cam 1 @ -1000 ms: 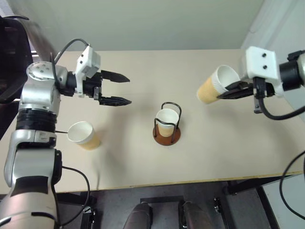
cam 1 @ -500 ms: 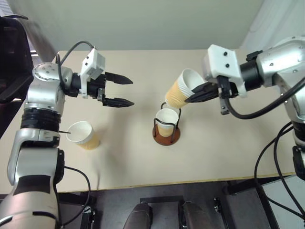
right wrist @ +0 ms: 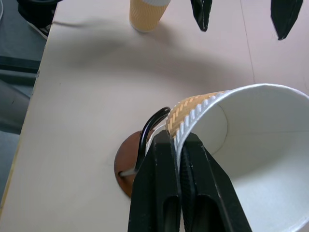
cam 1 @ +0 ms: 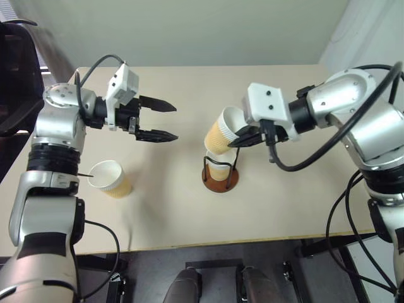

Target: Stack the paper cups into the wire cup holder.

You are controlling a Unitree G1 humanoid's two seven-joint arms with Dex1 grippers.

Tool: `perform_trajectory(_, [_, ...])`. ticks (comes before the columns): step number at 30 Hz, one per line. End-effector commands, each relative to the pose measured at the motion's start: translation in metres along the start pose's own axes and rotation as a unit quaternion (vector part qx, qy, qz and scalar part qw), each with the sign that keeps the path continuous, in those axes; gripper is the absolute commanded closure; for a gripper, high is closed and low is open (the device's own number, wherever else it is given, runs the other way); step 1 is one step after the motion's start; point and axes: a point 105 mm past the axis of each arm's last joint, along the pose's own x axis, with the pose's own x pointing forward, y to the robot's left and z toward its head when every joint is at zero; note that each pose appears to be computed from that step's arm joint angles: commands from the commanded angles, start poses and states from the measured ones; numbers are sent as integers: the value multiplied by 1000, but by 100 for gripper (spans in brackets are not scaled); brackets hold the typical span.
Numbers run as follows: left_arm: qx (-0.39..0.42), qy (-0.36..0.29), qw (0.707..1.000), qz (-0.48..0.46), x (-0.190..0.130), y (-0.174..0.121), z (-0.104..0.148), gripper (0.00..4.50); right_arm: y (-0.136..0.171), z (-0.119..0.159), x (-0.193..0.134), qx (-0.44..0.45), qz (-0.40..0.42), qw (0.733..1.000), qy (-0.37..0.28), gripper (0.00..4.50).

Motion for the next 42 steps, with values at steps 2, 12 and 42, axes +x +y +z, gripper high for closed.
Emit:
perform_trajectory(2, [22,-6,1000,-13,-6,-4,11,0,-4,-3,0,-17,-15,1000,10,445])
perform_trajectory(12, [22,-6,1000,-13,-6,-5,12,0,-1,-13,2,-25,-12,999,27,445])
perform_trajectory(42, [14,-4,1000,-15,-6,-9,9,0,-19,28,-24,42,-87,993,-69,8])
